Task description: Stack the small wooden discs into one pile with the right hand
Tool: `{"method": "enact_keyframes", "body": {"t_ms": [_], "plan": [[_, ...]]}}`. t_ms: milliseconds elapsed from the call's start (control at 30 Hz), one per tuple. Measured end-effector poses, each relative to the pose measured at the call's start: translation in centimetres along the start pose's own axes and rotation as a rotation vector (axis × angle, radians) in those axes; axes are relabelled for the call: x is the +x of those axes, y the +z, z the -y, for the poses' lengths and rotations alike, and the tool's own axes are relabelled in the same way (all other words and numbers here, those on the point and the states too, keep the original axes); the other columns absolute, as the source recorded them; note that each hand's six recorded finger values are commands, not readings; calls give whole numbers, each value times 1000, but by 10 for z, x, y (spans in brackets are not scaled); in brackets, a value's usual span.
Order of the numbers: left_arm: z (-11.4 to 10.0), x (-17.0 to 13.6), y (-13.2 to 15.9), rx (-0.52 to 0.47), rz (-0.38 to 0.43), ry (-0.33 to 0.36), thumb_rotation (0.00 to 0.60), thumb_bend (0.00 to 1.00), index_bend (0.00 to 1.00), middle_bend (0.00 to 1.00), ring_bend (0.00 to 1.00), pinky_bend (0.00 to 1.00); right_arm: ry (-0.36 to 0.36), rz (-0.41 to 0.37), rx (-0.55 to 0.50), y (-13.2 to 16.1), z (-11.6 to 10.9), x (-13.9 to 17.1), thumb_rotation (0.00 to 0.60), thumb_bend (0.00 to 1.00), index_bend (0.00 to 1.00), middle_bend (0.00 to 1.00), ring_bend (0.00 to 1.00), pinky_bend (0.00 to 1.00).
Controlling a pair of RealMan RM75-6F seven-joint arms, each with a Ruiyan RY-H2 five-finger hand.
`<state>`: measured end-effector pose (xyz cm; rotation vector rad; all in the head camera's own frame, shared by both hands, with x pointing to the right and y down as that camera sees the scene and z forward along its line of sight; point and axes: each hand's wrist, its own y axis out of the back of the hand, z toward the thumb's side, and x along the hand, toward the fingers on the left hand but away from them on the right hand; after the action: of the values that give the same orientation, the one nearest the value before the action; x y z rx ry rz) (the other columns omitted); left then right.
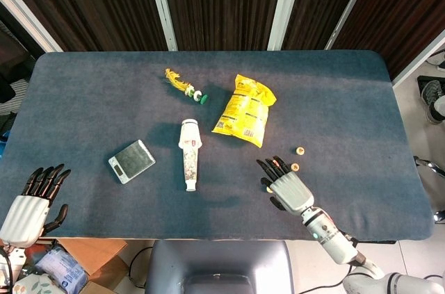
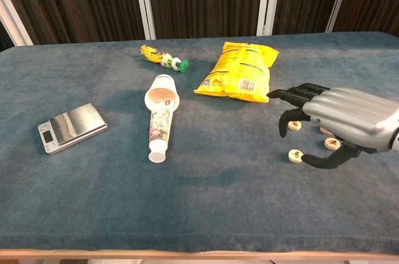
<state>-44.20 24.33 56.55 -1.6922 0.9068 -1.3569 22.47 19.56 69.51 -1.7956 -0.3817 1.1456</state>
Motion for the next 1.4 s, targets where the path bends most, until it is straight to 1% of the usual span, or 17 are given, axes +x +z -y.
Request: {"method": "enact_keyframes", "body": {"t_ms": [167,600,1167,1300,1400], "plan": [[-1,-1,-1,-5,0,2,600,499,0,0,0,20,26,14,16,0,9,-10,600,459,517,0,0,0],[-2,-1,-1,-7,1,3,600,500,0,0,0,21,68,46,37,-8,22,-16,600,461,520,0,0,0],[-1,-1,-1,-7,0,2,600,500,0,0,0,21,87,49,46,-7,28,-19,600,477,557,0,0,0],[-1,-1,-1,-8,0,3,600,501,0,0,0,20,91,50,47,-7,29,-19,600,491,564,0,0,0],[-1,-1,-1,-8,1,2,600,499,0,0,0,21,92,50,47,-7,29,-19,600,509,588,5,0,0]]}}
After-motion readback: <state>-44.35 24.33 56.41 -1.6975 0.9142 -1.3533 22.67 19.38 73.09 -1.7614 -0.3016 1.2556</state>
